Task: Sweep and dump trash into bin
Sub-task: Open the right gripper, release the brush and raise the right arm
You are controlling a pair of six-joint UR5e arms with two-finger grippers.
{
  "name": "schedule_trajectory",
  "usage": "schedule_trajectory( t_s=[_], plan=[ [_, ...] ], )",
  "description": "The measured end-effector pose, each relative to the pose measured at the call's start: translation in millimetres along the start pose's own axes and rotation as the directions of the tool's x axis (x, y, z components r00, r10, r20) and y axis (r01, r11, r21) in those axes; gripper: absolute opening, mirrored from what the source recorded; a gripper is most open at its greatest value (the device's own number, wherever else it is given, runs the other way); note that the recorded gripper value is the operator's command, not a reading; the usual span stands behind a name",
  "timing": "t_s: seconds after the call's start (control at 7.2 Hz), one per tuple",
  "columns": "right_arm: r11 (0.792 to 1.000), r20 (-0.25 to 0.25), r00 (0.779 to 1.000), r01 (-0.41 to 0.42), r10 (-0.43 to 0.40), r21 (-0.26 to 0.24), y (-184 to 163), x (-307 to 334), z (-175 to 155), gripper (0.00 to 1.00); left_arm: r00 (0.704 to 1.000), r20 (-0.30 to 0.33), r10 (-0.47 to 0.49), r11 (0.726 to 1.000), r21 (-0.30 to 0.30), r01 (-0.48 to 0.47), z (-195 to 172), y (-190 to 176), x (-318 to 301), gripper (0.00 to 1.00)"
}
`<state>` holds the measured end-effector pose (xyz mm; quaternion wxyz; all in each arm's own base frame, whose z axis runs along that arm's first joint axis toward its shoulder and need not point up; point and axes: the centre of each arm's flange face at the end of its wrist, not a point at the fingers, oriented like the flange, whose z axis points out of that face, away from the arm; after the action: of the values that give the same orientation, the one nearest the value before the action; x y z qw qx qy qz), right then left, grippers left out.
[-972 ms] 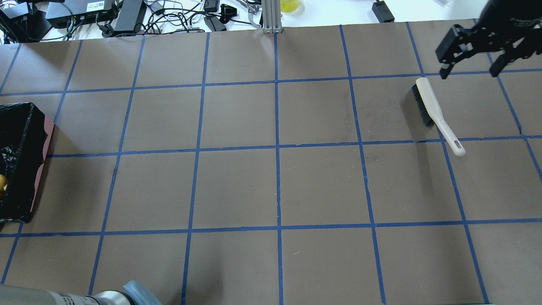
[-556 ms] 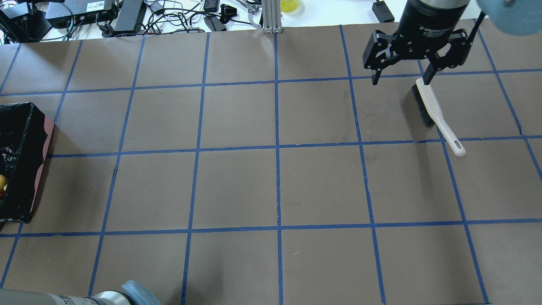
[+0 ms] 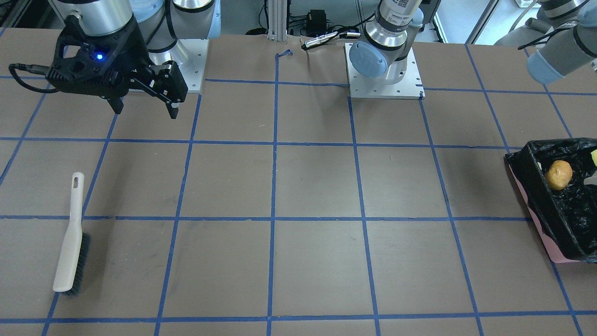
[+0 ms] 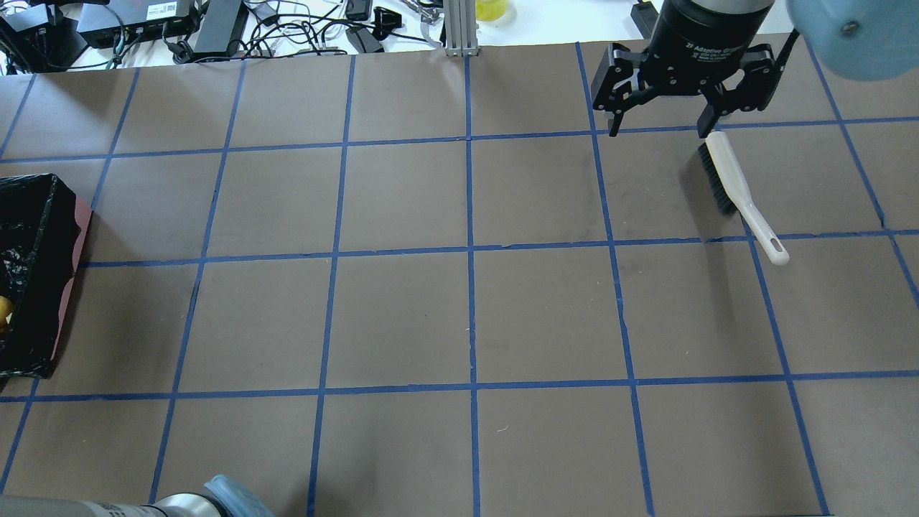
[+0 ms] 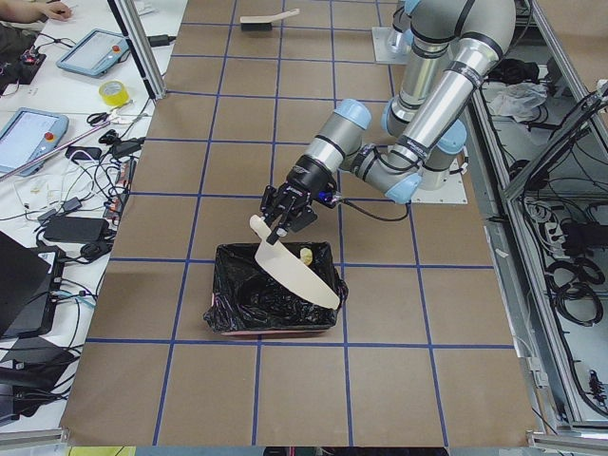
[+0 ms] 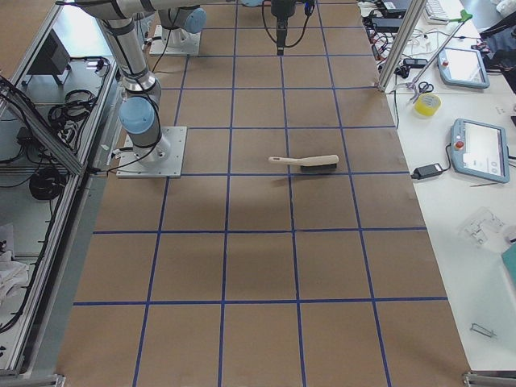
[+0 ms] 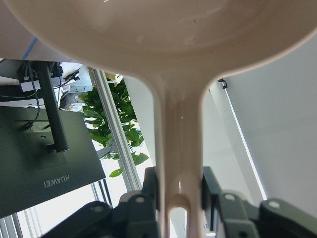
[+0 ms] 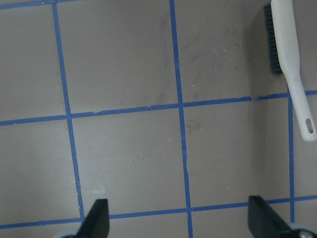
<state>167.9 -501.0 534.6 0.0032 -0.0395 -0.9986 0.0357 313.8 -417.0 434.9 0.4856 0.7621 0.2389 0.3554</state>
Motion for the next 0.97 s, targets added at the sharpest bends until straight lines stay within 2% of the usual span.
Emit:
schedule_trajectory(
  t_s=[0.14,0.28,0.69,0.97],
  plan=[
    [0.998,0.004,1.000,0.007,-0.007,0.057,-1,0,-10,1.00,1.000,-0.011,-0.002,0.999,-0.032,0.002,-6,-1,0,0.00],
    [0.996,0.006,1.000,0.010,-0.011,0.092,-1,1,-18,1.00,1.000,-0.020,-0.004,0.998,-0.061,0.003,-12,-3,0,0.00],
    [0.991,0.016,1.000,0.010,-0.012,0.135,11,3,-37,1.00,0.999,-0.044,-0.030,0.991,-0.133,0.024,-26,-6,0,0.00],
    [0.991,0.014,1.000,0.009,-0.011,0.131,16,3,-39,1.00,0.998,-0.043,-0.037,0.991,-0.131,0.031,-28,-12,-2,0.00]
  ],
)
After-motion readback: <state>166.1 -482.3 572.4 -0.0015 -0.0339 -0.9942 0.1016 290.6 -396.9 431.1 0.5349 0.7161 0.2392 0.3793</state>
